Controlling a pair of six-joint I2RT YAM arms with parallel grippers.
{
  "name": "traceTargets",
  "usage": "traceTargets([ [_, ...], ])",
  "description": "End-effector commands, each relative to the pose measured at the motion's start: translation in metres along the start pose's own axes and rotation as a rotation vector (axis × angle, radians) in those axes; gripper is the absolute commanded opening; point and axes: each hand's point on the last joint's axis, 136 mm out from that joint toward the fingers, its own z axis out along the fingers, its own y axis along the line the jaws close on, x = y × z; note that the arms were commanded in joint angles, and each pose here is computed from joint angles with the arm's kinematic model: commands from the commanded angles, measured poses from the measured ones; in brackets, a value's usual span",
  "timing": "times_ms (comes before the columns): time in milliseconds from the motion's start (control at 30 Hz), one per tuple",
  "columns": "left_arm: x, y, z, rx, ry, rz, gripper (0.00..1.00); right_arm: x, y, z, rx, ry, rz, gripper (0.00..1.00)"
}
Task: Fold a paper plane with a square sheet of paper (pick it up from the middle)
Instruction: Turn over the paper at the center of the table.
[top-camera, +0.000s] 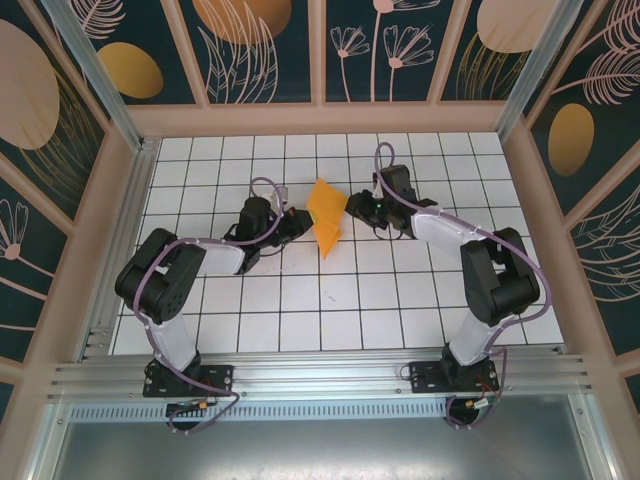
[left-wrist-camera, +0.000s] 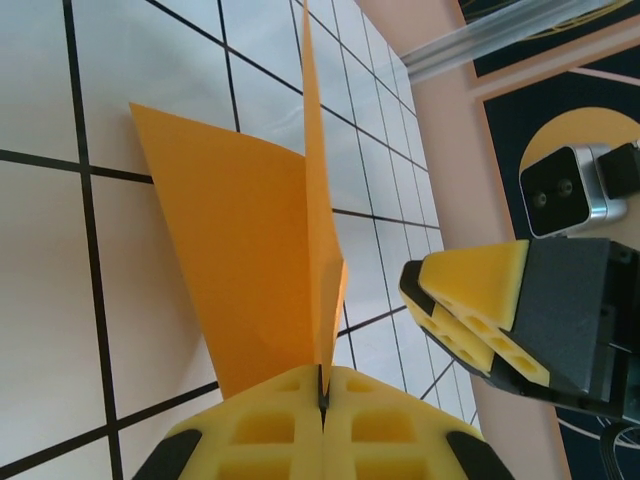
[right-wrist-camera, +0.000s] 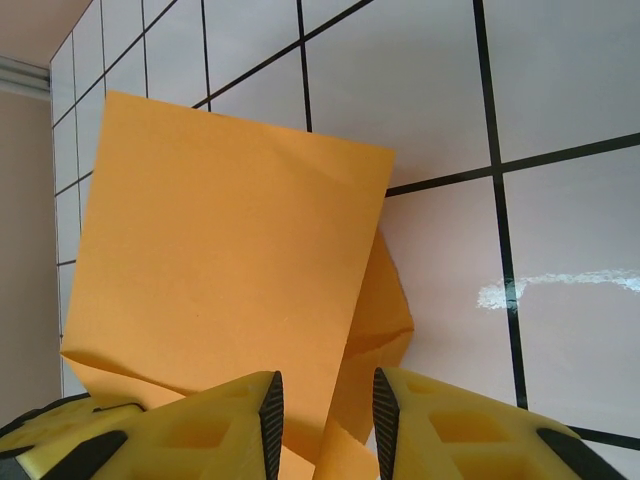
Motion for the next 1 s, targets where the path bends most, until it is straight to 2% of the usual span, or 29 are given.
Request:
traceTargets([
  [0,0.004,0.018,0.002,-0.025,-0.013,-0.029,0.05,-0.002,0.007,-0.007,-0.028,-0.016,-0.014,0.33],
  [267,0.023,0.071,0.005,-0.238,0.047,-0.026,0.05,0.018,0.017,0.011,-0.038,0.069,-0.073,0.27],
  [367,0.024,0.074,0.006,-0.249,0.056,-0.016,0.05,0.032,0.016,0.026,-0.016,0.125,-0.085,0.22],
  [600,0.031,0.05,0.018,-0.173,0.091,0.012,0.05,0.049,0.012,0.035,-0.01,0.156,-0.083,0.19],
  [800,0.011,0.033,0.006,-0.181,0.008,0.052,0.05,0.044,0.001,0.02,0.01,0.095,-0.062,0.2],
  [967,-0.009,-0.002,-0.007,-0.126,-0.057,0.099,0.05,0.036,0.014,0.003,-0.047,0.031,-0.069,0.27],
])
